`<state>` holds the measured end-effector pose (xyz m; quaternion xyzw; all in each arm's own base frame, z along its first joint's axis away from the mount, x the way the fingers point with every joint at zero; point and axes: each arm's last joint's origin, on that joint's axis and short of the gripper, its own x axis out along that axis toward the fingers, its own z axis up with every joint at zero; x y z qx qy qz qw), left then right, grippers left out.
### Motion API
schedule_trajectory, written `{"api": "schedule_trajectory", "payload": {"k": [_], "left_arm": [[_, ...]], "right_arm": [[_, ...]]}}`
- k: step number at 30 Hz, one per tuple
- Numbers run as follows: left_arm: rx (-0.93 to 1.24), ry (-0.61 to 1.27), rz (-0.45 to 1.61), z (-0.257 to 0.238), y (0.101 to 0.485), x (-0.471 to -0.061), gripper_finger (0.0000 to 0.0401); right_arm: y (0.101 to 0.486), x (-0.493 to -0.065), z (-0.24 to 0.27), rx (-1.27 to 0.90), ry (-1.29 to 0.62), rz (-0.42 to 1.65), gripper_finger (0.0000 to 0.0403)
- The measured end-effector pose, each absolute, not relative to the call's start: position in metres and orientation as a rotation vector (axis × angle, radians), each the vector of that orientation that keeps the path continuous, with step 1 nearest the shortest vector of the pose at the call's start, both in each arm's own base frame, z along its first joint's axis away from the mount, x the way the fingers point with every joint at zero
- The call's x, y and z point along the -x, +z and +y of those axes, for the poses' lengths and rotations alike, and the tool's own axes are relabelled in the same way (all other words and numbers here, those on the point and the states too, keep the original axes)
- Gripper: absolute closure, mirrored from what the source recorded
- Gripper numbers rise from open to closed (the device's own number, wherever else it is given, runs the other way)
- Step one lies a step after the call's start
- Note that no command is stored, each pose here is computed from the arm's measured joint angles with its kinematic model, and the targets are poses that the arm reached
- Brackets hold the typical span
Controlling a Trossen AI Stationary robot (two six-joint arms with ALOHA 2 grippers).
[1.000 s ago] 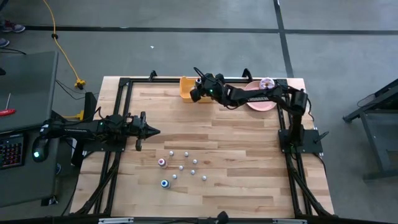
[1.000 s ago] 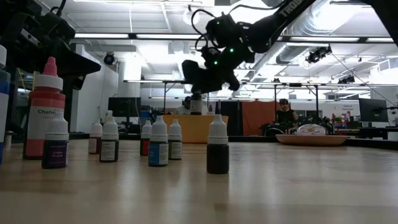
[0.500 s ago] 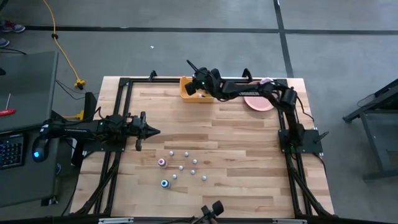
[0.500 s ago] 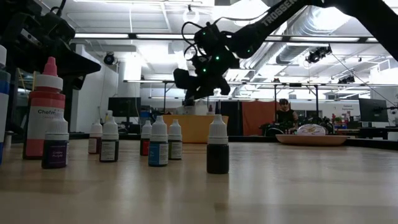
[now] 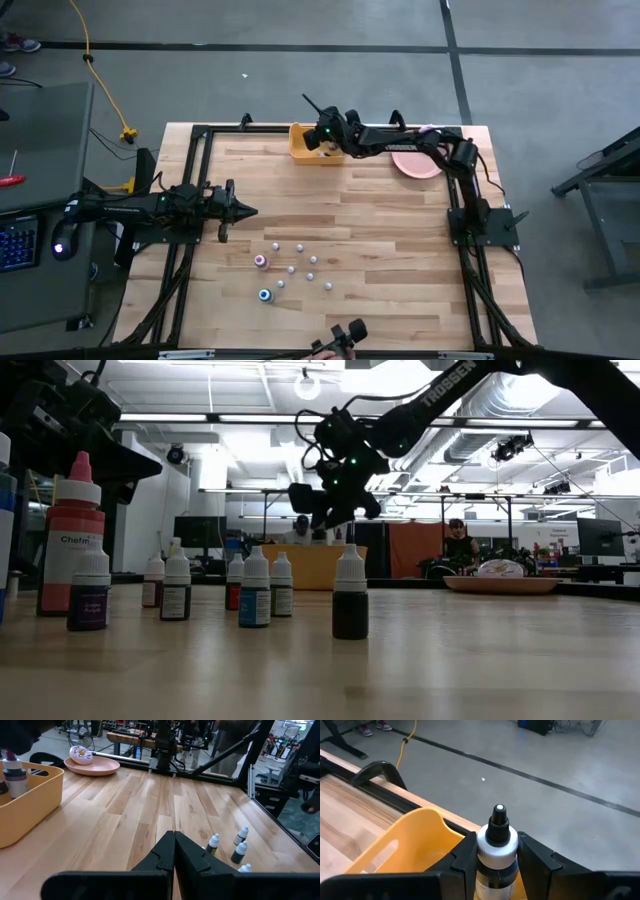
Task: Pick & Place food coloring
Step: Put the big black food coloring bottle into the yellow bin, then put the small red food coloring bottle into the yellow bin
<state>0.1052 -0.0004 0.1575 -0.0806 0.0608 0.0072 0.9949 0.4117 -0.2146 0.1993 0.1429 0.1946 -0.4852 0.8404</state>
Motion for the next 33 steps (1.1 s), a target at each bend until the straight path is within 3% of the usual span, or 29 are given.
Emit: {"api": "schedule_trajectory", "payload": {"k": [20, 26, 33], "left_arm": [[0.161, 0.014, 0.122, -0.0004, 0.1575, -0.1052, 0.04], [0.161, 0.014, 0.122, -0.0004, 0.1576, -0.1052, 0.04], [0.161, 0.014, 0.122, -0.0004, 0.1577, -0.1052, 0.04]], "right_arm": [[0.1941, -0.4082, -0.2251, -0.363, -0.979, 0.417, 0.0296], [0.1942, -0.4084, -0.2249, -0.365, -0.976, 0.417, 0.0263], [0.194, -0.4083, -0.2248, -0.366, -0.973, 0.419, 0.0264]]}}
